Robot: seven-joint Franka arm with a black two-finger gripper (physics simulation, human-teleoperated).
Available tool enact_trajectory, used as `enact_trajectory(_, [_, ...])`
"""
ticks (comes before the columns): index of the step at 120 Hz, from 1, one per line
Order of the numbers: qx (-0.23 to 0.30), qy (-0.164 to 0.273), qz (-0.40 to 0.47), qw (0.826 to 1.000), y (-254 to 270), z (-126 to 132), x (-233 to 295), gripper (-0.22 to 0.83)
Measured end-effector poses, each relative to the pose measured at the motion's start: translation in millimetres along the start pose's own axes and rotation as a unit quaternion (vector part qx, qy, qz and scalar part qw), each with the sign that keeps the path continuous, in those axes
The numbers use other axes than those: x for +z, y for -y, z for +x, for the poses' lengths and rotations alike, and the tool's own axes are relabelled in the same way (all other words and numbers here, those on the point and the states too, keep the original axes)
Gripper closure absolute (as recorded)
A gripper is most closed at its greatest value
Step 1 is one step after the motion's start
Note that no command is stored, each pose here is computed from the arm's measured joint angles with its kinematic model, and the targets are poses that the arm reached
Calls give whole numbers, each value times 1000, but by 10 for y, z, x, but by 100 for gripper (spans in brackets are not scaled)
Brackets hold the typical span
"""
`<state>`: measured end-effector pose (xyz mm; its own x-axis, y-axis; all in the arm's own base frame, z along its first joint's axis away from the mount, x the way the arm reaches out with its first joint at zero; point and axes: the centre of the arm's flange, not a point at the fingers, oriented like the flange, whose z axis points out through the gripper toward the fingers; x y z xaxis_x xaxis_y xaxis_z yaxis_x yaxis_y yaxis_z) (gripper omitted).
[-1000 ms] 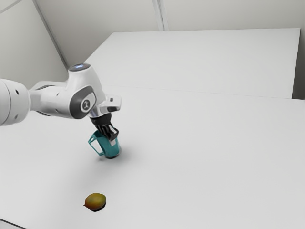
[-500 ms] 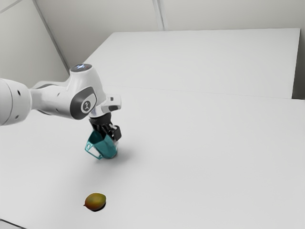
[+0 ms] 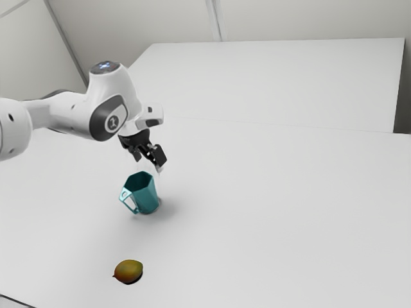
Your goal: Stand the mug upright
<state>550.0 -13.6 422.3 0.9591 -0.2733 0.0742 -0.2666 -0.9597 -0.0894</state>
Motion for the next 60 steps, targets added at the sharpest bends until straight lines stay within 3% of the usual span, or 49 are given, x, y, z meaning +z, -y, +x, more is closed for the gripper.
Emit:
enact_trajectory(29, [-9, -28, 20, 999, 155, 313, -971, 1])
enact_trajectory(60, [-29, -32, 43, 998, 318, 322, -1886, 0])
